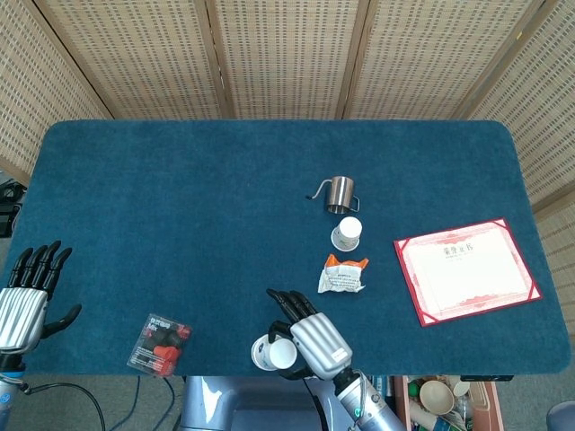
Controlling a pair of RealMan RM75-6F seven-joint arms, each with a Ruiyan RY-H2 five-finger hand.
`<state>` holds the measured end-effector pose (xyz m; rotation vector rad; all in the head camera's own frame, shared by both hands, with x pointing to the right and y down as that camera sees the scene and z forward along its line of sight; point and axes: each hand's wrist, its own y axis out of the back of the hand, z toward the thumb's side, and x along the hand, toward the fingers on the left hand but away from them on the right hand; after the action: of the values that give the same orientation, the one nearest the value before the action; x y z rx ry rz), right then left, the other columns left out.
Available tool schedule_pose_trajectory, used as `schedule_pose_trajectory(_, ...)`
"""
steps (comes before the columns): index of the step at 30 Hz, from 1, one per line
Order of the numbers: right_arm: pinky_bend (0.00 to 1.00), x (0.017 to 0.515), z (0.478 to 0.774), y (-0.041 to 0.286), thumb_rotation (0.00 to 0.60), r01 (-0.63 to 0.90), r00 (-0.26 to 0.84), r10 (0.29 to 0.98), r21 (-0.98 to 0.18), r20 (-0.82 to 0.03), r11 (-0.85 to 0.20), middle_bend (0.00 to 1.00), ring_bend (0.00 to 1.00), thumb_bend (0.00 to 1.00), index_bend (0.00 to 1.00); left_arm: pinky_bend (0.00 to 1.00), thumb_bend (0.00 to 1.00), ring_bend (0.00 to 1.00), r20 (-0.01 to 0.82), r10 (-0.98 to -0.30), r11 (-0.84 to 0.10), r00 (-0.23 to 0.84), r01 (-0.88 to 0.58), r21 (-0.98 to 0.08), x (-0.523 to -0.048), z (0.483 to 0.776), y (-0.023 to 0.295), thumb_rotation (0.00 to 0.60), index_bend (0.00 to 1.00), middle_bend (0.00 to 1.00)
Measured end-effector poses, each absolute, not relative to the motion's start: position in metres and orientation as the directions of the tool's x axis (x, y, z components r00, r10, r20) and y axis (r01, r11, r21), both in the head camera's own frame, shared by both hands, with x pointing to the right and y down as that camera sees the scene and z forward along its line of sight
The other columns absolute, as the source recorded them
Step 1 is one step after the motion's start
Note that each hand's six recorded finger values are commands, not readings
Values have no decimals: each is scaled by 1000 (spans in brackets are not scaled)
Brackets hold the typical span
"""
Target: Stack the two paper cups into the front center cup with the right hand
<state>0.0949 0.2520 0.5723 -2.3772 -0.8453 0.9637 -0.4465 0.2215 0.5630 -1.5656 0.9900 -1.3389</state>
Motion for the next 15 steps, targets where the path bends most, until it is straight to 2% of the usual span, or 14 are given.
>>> schedule_pose_trajectory(15, 0, 87, 579, 254, 600, 372, 582, 670, -582, -461, -723, 30, 0, 55, 523, 0, 260, 0, 338, -934, -346, 118, -54, -937, -448, 563, 221, 600, 0, 0)
